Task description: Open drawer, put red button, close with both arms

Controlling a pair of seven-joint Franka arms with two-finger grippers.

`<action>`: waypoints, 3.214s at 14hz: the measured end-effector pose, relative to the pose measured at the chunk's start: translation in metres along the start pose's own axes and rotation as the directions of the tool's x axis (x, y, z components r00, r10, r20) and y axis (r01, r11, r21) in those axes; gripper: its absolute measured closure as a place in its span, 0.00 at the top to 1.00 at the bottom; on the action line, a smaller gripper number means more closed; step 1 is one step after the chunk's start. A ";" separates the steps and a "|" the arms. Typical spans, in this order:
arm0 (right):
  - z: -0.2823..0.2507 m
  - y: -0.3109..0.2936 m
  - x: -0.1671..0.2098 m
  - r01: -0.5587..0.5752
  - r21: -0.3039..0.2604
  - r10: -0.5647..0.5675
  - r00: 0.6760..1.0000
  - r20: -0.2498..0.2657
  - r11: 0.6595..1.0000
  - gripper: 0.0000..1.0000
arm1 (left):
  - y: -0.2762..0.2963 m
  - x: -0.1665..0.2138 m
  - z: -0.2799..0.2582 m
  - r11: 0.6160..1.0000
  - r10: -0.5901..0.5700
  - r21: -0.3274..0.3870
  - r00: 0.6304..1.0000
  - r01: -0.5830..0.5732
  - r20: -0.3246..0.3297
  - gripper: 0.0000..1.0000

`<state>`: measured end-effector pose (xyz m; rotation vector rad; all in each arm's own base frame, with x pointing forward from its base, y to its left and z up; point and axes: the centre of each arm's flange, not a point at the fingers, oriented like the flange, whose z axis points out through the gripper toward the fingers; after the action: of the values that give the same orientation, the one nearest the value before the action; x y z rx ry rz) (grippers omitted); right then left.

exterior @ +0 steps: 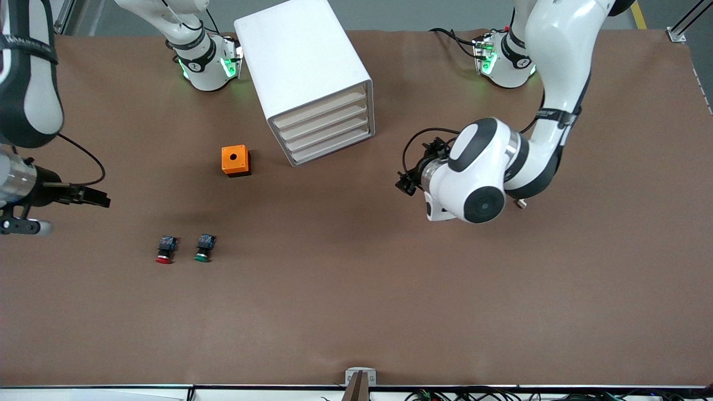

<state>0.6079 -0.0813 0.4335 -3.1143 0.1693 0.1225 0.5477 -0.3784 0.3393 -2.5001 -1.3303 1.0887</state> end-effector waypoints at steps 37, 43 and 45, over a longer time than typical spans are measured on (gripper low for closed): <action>0.257 -0.027 0.024 -0.034 0.033 0.037 0.996 -0.080 0.999 0.57 | 0.068 -0.076 0.232 0.602 -0.720 0.617 0.679 0.507 0.144 0.43; 0.254 -0.026 0.027 -0.035 0.033 0.038 0.995 -0.089 0.999 0.41 | 0.067 -0.083 0.249 0.592 -0.717 0.626 0.687 0.507 0.122 0.17; 0.249 -0.025 0.031 -0.037 0.034 0.040 0.994 -0.098 0.999 0.41 | 0.068 -0.079 0.249 0.590 -0.720 0.625 0.683 0.512 0.120 0.14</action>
<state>0.6219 -0.0533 0.1831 -3.0878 0.2304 -0.0336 0.4073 -0.5361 0.1713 -1.2633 -1.5210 1.4909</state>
